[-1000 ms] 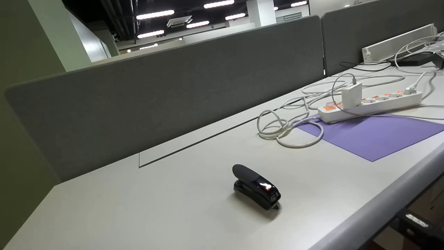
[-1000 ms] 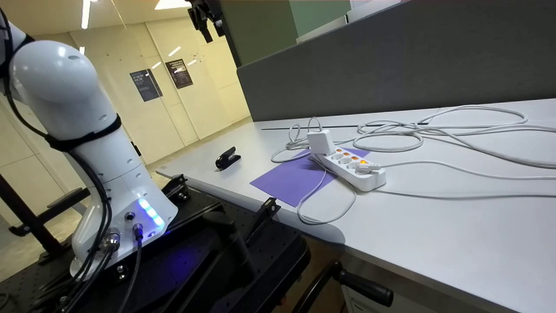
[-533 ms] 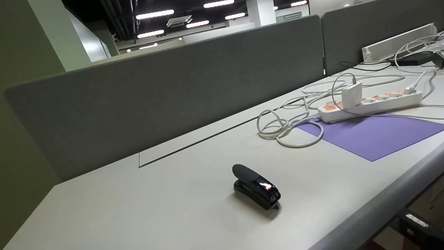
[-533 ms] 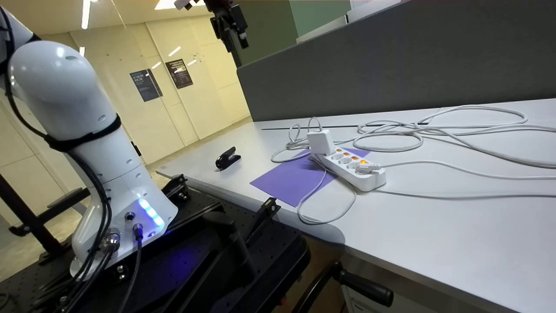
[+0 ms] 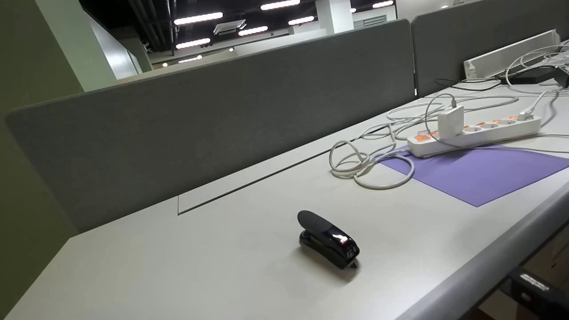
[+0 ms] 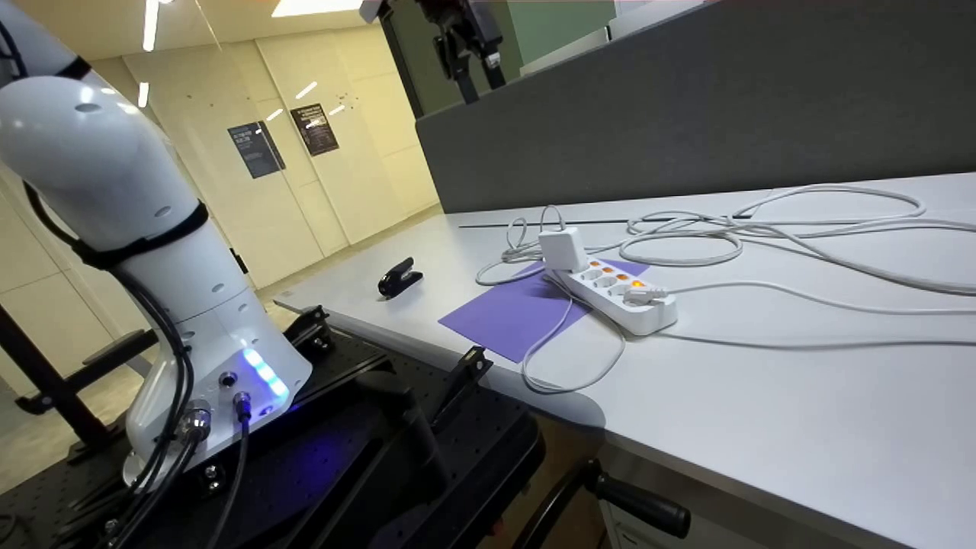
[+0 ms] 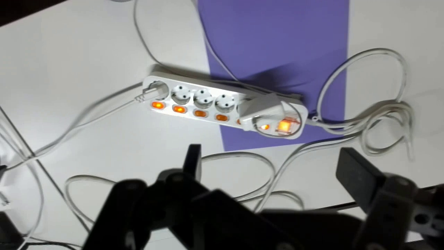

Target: Flip the switch on the extension cord

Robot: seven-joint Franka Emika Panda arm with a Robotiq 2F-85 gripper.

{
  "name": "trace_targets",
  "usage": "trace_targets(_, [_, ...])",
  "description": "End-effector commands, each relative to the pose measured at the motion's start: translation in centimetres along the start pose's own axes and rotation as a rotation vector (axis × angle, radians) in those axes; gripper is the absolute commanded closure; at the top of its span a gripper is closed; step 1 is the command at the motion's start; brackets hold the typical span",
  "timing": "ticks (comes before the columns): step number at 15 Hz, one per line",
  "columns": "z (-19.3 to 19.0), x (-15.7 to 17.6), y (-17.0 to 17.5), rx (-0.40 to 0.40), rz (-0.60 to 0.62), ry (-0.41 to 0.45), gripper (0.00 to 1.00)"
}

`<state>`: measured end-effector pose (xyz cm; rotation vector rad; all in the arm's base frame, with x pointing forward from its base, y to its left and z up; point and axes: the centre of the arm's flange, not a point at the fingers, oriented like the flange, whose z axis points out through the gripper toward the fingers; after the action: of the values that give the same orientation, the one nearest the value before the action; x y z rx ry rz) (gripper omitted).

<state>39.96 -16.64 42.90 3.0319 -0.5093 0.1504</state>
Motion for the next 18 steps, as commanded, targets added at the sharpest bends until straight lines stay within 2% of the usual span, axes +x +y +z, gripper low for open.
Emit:
trace_targets(1, [0.1,0.0,0.8,-0.008,0.013,0.002,0.00])
trace_targets(3, [0.1,0.0,0.9,-0.014,0.017,0.006,0.00])
trace_targets(4, [-0.2,0.2,0.4,-0.018,0.009,0.036,0.00])
trace_targets(7, [1.4,2.0,0.8,-0.010,0.016,0.058,0.00])
trace_targets(12, [7.2,4.7,3.7,0.027,0.039,0.000,0.00])
trace_targets(15, [10.9,5.5,5.0,0.075,0.003,-0.062,0.00])
trace_targets(16, [12.0,5.8,5.2,0.091,-0.004,-0.078,0.25])
trace_targets(17, [13.0,6.0,5.5,0.106,-0.017,-0.097,0.26])
trace_targets(18, [13.8,6.3,5.6,0.117,-0.024,-0.110,0.32])
